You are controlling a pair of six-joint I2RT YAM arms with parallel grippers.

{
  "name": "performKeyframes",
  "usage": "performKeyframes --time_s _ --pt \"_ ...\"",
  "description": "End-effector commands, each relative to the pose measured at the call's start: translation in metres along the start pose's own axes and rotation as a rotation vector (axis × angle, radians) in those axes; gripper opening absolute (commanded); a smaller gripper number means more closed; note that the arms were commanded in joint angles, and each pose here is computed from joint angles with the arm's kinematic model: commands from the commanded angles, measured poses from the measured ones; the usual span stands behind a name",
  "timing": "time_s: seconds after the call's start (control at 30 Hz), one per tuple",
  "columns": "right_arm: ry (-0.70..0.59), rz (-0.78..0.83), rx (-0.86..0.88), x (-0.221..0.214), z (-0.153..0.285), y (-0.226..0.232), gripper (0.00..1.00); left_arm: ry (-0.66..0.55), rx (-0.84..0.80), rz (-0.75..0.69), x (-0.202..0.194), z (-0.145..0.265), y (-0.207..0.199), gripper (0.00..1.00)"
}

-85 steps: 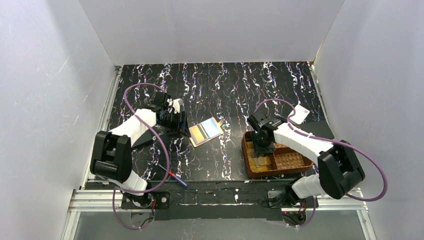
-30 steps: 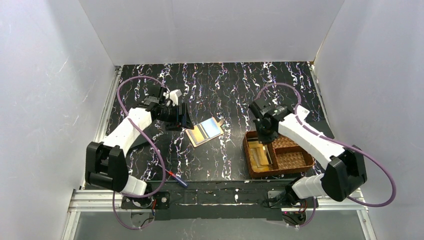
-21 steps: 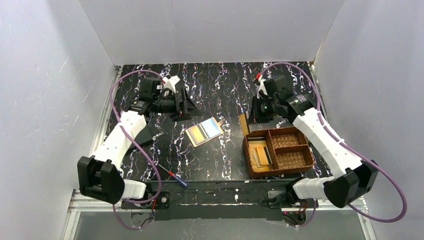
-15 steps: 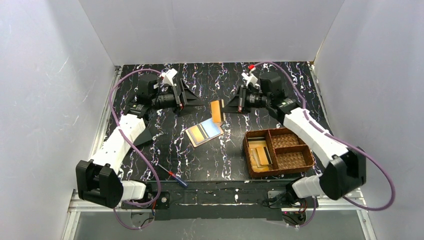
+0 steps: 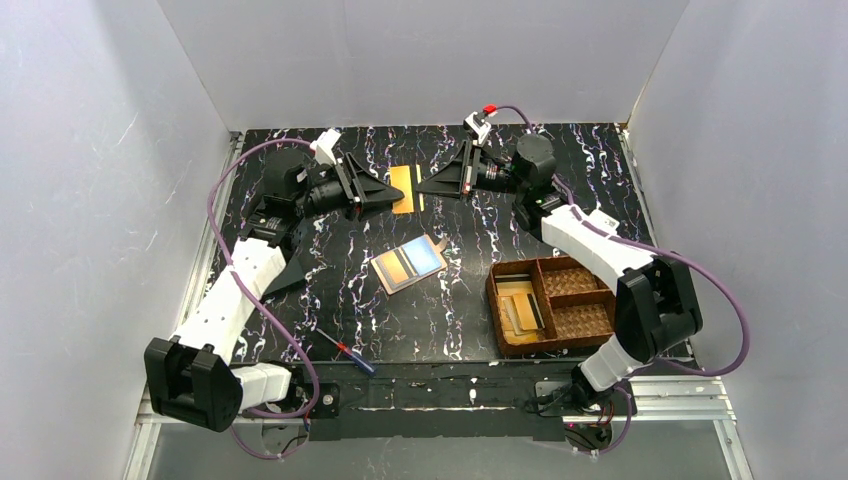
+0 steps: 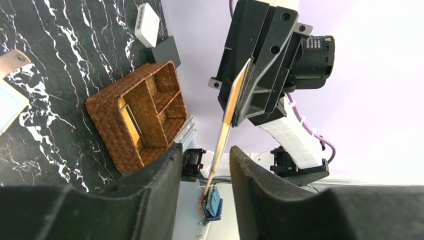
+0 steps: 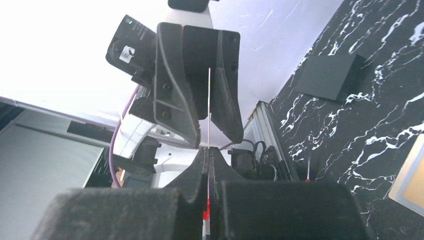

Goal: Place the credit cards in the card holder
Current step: Pick up the credit card from the storage box.

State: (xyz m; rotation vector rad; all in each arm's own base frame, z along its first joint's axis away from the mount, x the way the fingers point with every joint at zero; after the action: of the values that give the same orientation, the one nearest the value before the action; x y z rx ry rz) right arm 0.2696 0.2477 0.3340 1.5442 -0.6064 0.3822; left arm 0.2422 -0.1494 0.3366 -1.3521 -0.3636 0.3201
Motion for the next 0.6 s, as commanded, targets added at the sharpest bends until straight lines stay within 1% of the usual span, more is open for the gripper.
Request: performKeyframes --time_s 0.0,0.17,0.2,0.27,0.3,0.33,0.4,0.47,0.53,0.57 --pt "0.040 0.041 0.098 -0.001 -0.003 0.004 0.01 -0.033 -0.023 -0.034 -0.001 0.002 -0.007 0.33" --pt "0.118 0.017 0.112 -0.009 -0.003 -0.007 0.01 -0.024 -0.019 -0.061 0.002 0.000 -0.005 0.20" --pt "0.124 0.013 0.105 -0.010 -0.004 -0.010 0.01 -0.021 -0.017 -0.068 0.002 -0.001 -0.004 0.15" --pt "0.132 0.009 0.079 -0.011 -0.005 -0.017 0.02 -0.019 -0.005 -0.075 0.002 -0.001 0.000 0.01" --pt "0.130 0.013 0.047 -0.011 -0.006 -0.023 0.06 -0.022 0.009 -0.078 0.002 -0.001 0.003 0.00" --pt "0.126 0.023 -0.001 -0.010 -0.006 -0.029 0.14 -0.028 0.037 -0.079 0.001 -0.001 0.009 0.00" --pt "0.121 0.045 -0.126 -0.010 -0.004 -0.046 0.28 -0.067 0.136 -0.093 0.000 0.002 0.024 0.00" --pt "0.147 0.123 -0.253 -0.012 -0.002 -0.067 0.40 -0.135 0.262 -0.093 0.000 0.005 0.045 0.00" --pt "0.223 0.131 -0.404 -0.022 0.002 -0.092 0.46 -0.192 0.344 -0.083 0.001 0.007 0.065 0.00" --pt "0.248 0.145 -0.445 -0.026 0.004 -0.103 0.48 -0.208 0.364 -0.074 0.001 0.006 0.073 0.00"
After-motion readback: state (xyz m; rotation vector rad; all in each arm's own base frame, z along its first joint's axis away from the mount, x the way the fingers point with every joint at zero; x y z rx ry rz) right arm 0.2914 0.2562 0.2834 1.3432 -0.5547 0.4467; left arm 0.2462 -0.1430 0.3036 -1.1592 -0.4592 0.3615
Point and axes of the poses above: each gripper's point midway between its finger pads, its own z axis back along the fingers, its own y axis along the line the jaws close on, x = y × z, the point moved 10 cm from there along z, back along the fingers, and after that the axes turned 12 degrees about z, right-handed, at the moved point
